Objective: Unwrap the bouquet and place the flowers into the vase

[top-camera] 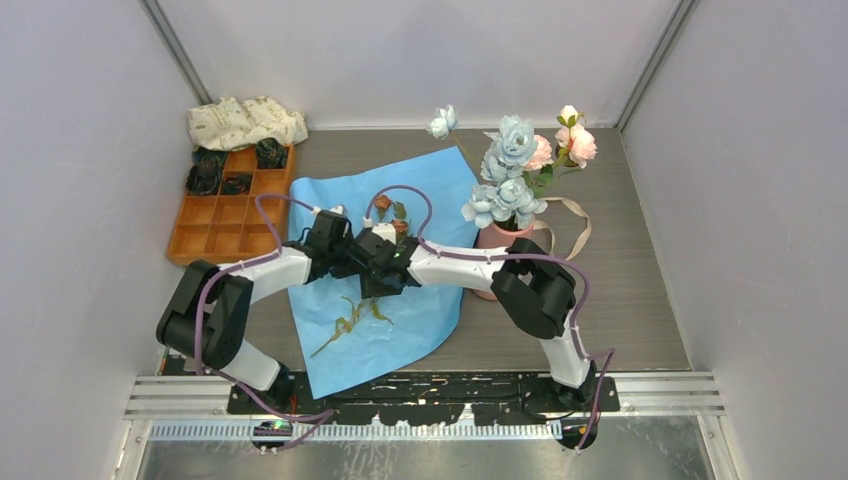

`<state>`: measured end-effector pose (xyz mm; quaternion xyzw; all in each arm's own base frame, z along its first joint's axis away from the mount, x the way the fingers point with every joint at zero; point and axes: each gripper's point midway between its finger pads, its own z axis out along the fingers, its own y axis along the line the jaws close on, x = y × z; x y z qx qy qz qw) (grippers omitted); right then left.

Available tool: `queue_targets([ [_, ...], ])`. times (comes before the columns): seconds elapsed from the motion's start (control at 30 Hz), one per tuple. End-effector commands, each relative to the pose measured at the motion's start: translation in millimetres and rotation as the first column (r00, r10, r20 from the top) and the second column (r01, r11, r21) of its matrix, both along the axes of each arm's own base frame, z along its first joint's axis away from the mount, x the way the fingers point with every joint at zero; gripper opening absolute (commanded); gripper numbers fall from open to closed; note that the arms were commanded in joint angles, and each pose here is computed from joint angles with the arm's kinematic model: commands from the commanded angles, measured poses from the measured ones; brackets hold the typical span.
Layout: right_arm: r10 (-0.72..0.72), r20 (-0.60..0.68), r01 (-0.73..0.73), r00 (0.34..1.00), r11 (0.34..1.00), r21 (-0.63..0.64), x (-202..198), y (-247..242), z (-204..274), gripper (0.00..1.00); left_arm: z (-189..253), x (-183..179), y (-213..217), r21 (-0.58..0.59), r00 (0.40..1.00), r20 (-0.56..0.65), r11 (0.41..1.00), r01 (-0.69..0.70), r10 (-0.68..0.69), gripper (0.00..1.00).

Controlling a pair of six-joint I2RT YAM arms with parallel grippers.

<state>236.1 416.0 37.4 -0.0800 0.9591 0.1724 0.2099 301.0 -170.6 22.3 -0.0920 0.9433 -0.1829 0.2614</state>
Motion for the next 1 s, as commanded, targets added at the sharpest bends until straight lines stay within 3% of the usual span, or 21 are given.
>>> queue_targets([
  [0.0,-0.121,0.062,0.123,0.991,0.992,-0.028,35.0,-6.8,-9.5,0.48,10.9,-32.7,-21.3,-0.068,0.992,-0.046,0.991,0.112,-0.116,0.08],
  [0.6,-0.106,0.015,0.107,0.994,0.992,-0.066,28.8,1.2,-36.9,0.53,18.5,-36.9,-31.3,-0.127,0.990,-0.027,0.983,0.135,-0.139,0.08],
  [0.97,-0.114,-0.010,0.112,0.993,0.985,-0.129,28.5,-2.7,-66.3,0.45,23.0,-36.3,-18.3,-0.069,0.995,-0.022,0.993,0.093,-0.094,0.08],
])
